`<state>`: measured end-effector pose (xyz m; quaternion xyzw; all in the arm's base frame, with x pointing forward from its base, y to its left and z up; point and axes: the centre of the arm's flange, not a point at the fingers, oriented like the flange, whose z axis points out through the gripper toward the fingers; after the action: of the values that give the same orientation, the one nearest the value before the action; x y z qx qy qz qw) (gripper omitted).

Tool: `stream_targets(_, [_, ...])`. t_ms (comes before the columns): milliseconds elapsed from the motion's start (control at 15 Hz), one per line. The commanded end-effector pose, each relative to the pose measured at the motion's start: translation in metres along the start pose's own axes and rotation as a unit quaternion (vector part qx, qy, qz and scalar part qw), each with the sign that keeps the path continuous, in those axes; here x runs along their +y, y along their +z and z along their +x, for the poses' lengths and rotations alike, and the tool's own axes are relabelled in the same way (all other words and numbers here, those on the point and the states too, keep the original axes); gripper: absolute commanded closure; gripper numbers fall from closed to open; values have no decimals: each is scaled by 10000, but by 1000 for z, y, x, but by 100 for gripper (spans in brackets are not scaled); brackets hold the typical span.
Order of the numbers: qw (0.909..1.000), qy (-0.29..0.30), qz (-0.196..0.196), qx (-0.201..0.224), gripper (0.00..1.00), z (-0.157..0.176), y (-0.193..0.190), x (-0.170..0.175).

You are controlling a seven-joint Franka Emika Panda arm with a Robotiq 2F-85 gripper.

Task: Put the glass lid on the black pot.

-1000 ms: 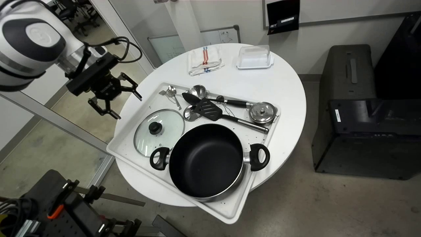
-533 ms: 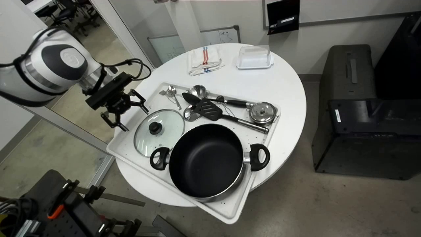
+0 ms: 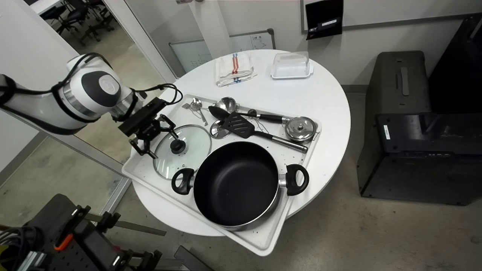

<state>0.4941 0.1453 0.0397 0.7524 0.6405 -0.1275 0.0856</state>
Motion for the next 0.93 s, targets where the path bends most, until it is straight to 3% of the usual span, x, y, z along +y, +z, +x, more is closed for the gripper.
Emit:
stream_targets(0, [9997, -82, -234, 34, 0, 19, 19, 16])
stream_targets(400, [9991, -187, -360, 102, 0, 33, 24, 27])
stream_targets(467, [9991, -208, -353, 100, 25, 33, 25, 27])
stream_targets(600, [9991, -216, -353, 99, 32, 32, 24, 27])
stream_targets(867, [9991, -206, -336, 126, 62, 29, 22, 27])
